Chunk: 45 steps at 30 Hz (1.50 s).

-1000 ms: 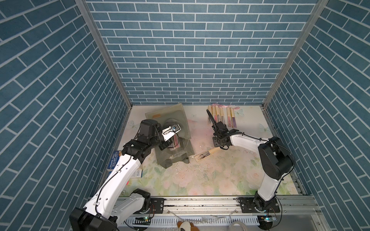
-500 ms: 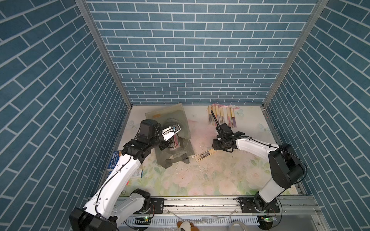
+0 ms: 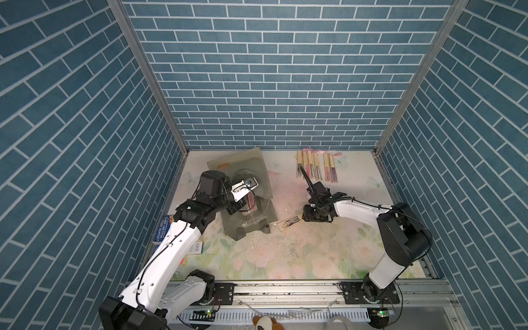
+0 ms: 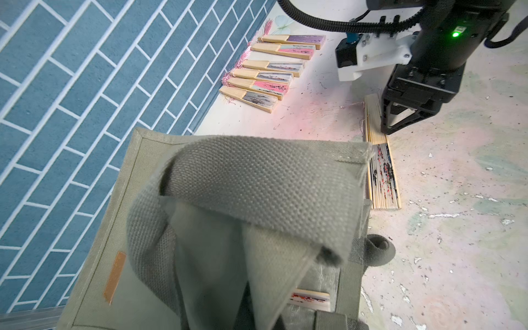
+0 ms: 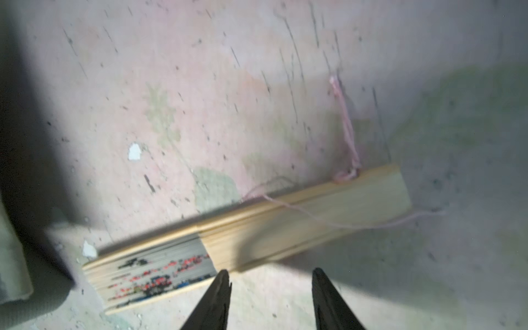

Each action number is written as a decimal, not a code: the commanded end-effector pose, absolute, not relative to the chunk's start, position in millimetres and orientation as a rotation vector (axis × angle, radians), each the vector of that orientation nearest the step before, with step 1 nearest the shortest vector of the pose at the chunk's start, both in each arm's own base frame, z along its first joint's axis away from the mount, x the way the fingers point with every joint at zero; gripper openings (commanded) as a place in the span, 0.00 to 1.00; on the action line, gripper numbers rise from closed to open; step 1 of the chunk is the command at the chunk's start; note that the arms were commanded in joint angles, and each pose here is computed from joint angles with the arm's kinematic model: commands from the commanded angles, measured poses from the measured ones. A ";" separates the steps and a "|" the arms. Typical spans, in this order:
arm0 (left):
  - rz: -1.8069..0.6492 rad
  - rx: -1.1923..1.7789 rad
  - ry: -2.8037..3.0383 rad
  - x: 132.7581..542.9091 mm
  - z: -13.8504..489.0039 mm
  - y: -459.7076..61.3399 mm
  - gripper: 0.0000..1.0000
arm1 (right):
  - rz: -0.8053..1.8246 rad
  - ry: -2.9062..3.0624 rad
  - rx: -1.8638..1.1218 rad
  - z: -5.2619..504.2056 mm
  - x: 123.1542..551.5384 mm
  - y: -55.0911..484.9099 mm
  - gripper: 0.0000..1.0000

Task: Take out the folding fans from the tote bags
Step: Move the folding fan to the center of the board.

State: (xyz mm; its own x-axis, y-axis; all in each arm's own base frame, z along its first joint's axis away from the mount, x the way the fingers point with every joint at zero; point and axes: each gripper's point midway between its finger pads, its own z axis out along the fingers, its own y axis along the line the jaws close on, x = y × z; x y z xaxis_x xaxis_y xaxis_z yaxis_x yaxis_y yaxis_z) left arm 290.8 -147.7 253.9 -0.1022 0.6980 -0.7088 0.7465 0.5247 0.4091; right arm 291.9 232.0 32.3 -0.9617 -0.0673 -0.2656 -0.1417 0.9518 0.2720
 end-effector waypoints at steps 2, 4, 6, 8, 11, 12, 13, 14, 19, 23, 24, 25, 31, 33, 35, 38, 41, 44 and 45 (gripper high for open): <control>-0.062 1.193 1.815 292.3 253.2 -149.2 0.00 | 0.441 2.854 -0.124 31.2 313.8 241.9 0.48; -0.060 1.190 1.809 291.9 253.9 -148.9 0.00 | 0.437 2.848 -0.114 30.8 321.7 244.7 0.48; -0.056 1.189 1.809 292.3 254.3 -148.5 0.00 | 0.438 2.855 -0.102 28.4 329.3 247.1 0.49; -0.058 1.190 1.812 292.6 253.7 -148.8 0.00 | 0.455 2.853 -0.107 27.3 337.8 252.7 0.49; -0.063 1.193 1.811 292.2 253.4 -149.4 0.00 | 0.424 2.867 -0.139 23.1 351.1 257.5 0.50; -0.062 1.192 1.812 292.5 253.2 -149.3 0.00 | 0.416 2.874 -0.147 21.3 355.5 258.8 0.51; -0.061 1.190 1.809 292.4 254.2 -149.0 0.00 | 0.412 2.878 -0.164 19.6 359.4 261.6 0.51; -0.061 1.192 1.810 292.4 253.5 -149.3 0.00 | 0.399 2.881 -0.174 17.9 363.7 263.0 0.52; -0.060 1.192 1.812 292.2 253.1 -149.2 0.00 | 0.364 2.876 -0.189 17.1 375.5 268.7 0.55; -0.062 1.191 1.810 292.1 254.0 -149.4 0.00 | 0.276 2.881 -0.256 14.8 373.8 271.7 0.57; -0.063 1.193 1.811 292.0 253.7 -149.6 0.00 | 0.260 2.884 -0.282 14.6 372.4 274.5 0.58; -0.061 1.191 1.812 292.1 253.6 -149.0 0.00 | 0.238 2.887 -0.313 13.5 369.9 277.8 0.58; -0.055 1.191 1.809 291.7 253.2 -148.5 0.00 | 0.081 2.895 -0.430 7.3 354.8 279.6 0.59; -0.056 1.189 1.811 292.0 253.3 -148.4 0.00 | 0.039 2.899 -0.473 6.4 348.5 277.9 0.60; -0.056 1.191 1.811 291.8 253.4 -148.6 0.00 | -0.004 2.909 -0.540 4.6 339.7 277.1 0.60; -0.054 1.191 1.807 291.1 253.6 -148.6 0.00 | -0.081 2.923 -0.593 3.8 327.4 265.7 0.60; -0.051 1.190 1.806 291.4 253.7 -148.6 0.00 | -0.129 2.902 -0.611 11.0 319.5 248.1 0.60; -0.054 1.192 1.810 291.5 253.2 -148.9 0.00 | -0.157 2.880 -0.681 19.2 312.4 231.3 0.61; -0.055 1.194 1.808 291.5 253.5 -149.4 0.00 | -0.178 2.870 -0.702 21.2 310.5 225.5 0.61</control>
